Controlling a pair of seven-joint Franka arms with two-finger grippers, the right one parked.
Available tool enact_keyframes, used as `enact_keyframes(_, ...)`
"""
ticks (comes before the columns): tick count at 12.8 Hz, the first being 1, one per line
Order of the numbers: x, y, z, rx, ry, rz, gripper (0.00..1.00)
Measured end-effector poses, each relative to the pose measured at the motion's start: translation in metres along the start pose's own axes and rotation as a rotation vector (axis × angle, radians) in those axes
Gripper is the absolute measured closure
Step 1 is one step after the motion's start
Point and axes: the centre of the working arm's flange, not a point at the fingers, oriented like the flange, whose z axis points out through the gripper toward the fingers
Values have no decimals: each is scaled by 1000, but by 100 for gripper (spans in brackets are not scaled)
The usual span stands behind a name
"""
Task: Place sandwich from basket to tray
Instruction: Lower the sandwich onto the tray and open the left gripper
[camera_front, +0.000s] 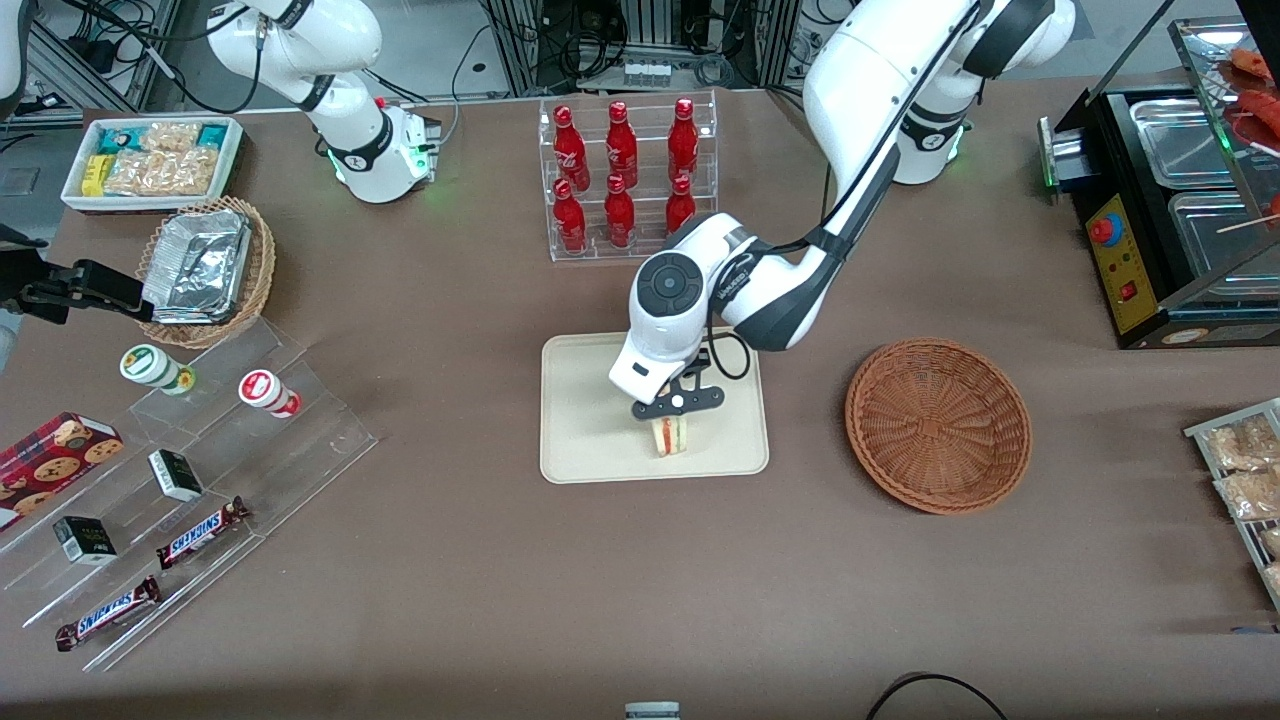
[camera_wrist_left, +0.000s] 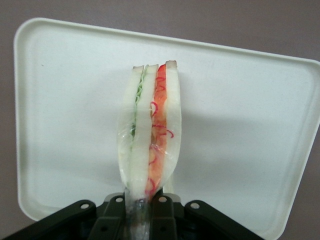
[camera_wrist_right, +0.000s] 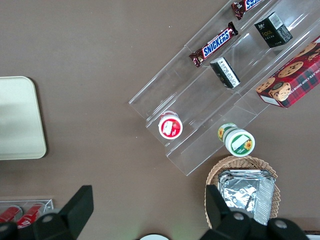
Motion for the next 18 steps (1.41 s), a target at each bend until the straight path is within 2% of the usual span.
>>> enact_keyframes(4, -10, 10, 22, 1, -1, -22, 85)
enact_keyframes(7, -14, 13, 32, 23, 35, -52, 86)
enact_keyframes(9, -14, 13, 35, 31, 44, -56, 70)
enact_keyframes(12, -10, 15, 29, 21, 55, -61, 40)
enact_keyframes(14, -2, 21, 6, 2, 72, -69, 20)
enact_keyframes(16, 5, 24, -30, 10, 79, -81, 0)
enact_keyframes(18, 7, 24, -63, 8, 90, -85, 0)
